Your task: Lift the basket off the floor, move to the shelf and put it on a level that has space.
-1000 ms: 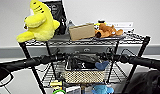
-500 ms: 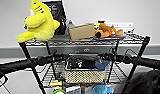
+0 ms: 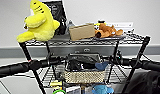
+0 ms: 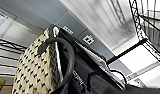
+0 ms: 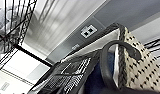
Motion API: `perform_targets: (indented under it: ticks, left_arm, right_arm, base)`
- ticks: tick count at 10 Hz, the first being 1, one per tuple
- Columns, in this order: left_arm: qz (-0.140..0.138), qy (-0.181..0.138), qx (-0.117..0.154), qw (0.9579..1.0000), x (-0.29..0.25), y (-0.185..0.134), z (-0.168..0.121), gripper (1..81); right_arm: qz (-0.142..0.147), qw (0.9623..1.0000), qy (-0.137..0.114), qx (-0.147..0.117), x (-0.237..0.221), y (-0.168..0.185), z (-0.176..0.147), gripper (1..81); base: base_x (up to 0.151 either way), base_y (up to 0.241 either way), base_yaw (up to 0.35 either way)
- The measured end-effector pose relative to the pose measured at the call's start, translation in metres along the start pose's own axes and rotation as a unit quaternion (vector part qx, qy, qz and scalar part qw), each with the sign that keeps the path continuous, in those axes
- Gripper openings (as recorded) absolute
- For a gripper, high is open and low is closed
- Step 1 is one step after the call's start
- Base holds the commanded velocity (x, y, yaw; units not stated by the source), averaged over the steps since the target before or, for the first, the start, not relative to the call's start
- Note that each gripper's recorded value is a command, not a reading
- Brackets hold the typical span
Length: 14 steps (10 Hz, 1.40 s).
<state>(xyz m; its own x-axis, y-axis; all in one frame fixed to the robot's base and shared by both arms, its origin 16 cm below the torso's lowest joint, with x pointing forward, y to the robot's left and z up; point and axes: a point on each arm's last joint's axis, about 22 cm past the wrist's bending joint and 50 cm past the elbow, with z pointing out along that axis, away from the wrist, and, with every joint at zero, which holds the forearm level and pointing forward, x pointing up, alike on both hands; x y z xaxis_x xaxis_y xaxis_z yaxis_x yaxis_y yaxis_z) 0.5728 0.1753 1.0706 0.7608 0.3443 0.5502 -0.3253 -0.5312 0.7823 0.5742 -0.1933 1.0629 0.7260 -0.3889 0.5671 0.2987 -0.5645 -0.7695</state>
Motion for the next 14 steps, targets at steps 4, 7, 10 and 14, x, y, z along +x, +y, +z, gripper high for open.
perform_targets:
  ticks: [4, 7, 10, 14]
  left_arm:
    - [-0.017, -0.020, 0.006, 0.9996, -0.043, -0.009, -0.044, 81.1]
    - [-0.017, -0.021, 0.001, 0.9996, -0.071, -0.006, -0.079, 81.1]
    - [-0.043, -0.040, 0.038, 0.9975, -0.121, -0.048, -0.106, 81.1]
    - [-0.094, -0.063, 0.064, 0.9915, -0.213, -0.099, -0.130, 81.1]
  right_arm:
    - [0.010, 0.9998, 0.005, 0.015, -0.022, -0.006, -0.058, 81.1]
    - [0.031, 0.9994, -0.003, 0.011, -0.057, -0.001, -0.103, 81.1]
    - [0.074, 0.9969, -0.022, -0.014, -0.108, 0.025, -0.138, 81.1]
    - [0.143, 0.9871, -0.060, -0.037, -0.194, 0.057, -0.156, 81.1]
  base:
    - [0.000, 0.000, 0.000]
    - [0.000, 0.000, 0.000]
    - [0.000, 0.000, 0.000]
    - [0.000, 0.000, 0.000]
